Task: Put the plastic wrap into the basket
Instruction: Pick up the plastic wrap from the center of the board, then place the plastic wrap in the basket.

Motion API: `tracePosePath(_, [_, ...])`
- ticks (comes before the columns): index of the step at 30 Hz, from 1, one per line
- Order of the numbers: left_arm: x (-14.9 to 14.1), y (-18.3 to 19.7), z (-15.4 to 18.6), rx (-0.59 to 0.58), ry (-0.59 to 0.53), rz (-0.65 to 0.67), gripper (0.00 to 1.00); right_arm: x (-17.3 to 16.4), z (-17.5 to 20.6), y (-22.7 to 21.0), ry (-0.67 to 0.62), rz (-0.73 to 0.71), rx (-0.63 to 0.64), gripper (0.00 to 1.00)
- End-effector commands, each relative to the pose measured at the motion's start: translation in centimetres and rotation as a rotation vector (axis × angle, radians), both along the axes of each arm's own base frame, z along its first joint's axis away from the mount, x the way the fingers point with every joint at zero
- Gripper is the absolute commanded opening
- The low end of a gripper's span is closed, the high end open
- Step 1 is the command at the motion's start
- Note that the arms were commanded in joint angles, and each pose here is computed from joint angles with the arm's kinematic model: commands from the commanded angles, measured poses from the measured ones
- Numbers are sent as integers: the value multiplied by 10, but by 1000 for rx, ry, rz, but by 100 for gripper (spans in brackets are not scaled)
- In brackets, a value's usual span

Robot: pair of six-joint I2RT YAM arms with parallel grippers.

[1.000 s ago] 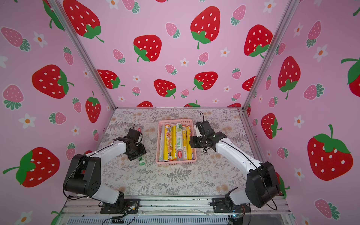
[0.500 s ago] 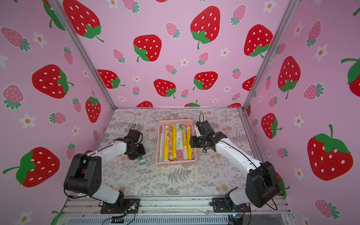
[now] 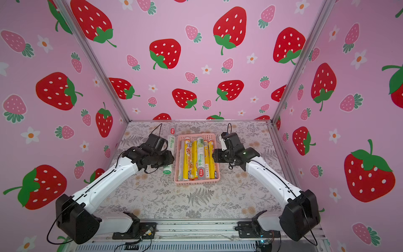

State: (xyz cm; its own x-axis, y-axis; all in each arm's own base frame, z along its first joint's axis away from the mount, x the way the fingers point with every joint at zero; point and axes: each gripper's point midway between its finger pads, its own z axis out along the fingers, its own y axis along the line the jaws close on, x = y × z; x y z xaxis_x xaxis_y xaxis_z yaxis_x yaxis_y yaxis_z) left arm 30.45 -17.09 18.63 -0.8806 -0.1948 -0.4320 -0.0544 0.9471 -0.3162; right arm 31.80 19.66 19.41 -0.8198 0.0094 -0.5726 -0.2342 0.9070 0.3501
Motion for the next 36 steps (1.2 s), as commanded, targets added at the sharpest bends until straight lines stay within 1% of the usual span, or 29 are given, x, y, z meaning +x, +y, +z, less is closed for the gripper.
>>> tracePosePath(1, [17,-42,12,-43,-55,-66,52,-1,10,-5,-22,-9,-4,59])
tracePosePath(3, [23,-70,4,-66,-48,-116,52,-3,9,-4,-16,1,8,59])
tracePosePath(5, [28,-86,-6,-51,-33,-135,52,-7,7,-5,-12,3,6,58])
tracePosePath(9, [36,-104,-25,-17,-13,-129,51,-12,8,-12,-26,-8,-5,58])
tracePosePath(17, [31,-100,-53,31,6,-58,51,-13,7,-14,-29,-5,-20,59])
tracePosePath(25, [17,-107,-57,29,21,-47,51,-10,3,-12,-23,2,-29,59])
tracePosePath(29, [13,-106,-63,45,16,-32,55,-9,4,-12,-27,2,-31,59])
tracePosePath(36, [16,-113,-88,83,64,-47,64,-10,5,-12,-28,17,-41,59])
